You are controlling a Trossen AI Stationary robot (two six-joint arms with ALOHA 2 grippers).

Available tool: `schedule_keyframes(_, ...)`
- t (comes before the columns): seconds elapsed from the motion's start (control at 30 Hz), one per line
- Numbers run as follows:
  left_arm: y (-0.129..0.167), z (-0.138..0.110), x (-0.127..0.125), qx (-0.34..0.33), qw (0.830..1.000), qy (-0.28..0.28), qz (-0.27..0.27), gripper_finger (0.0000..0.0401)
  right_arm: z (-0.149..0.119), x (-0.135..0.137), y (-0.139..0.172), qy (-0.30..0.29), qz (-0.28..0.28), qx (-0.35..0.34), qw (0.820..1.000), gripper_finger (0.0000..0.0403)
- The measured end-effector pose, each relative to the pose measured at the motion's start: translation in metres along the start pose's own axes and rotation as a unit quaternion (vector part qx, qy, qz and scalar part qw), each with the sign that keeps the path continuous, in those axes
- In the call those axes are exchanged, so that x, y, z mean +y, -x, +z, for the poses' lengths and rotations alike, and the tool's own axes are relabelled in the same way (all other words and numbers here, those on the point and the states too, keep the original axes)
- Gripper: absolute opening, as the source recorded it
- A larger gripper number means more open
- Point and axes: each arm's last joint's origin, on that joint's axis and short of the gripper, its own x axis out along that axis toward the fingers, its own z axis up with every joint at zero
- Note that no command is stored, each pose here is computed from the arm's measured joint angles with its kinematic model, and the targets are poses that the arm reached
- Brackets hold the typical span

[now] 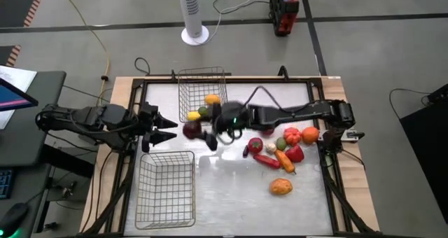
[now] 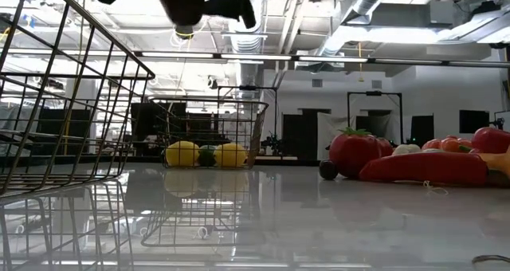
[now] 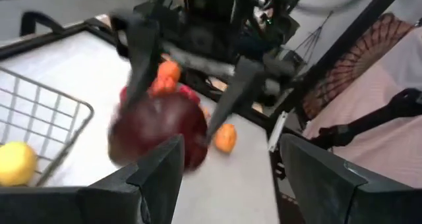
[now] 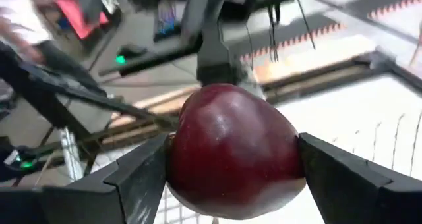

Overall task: Sort produce into baskets
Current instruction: Put the red apple into the top wire basket

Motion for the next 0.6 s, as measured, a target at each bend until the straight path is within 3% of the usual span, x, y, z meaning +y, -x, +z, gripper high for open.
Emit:
schedule_keyframes(0.13,0.000,0.000,-0.001,-0.004,1.000,0.024,0.002,0.0238,0.008,-0.005,0.002,0.002,0.000,0.004,1.000,0.0342)
schedule_keyframes(0.37,0.000,0.001,0.000,-0.041,0.996,0.064,0.046,0.0238,0.011,-0.036,0.005,0.047,-0.155,-0.002,0.987,0.0342)
schedule_keyframes(0.6,0.000,0.002,0.001,-0.055,0.993,0.085,0.061,0.0238,0.006,-0.084,0.009,0.044,-0.197,0.067,0.977,0.0355)
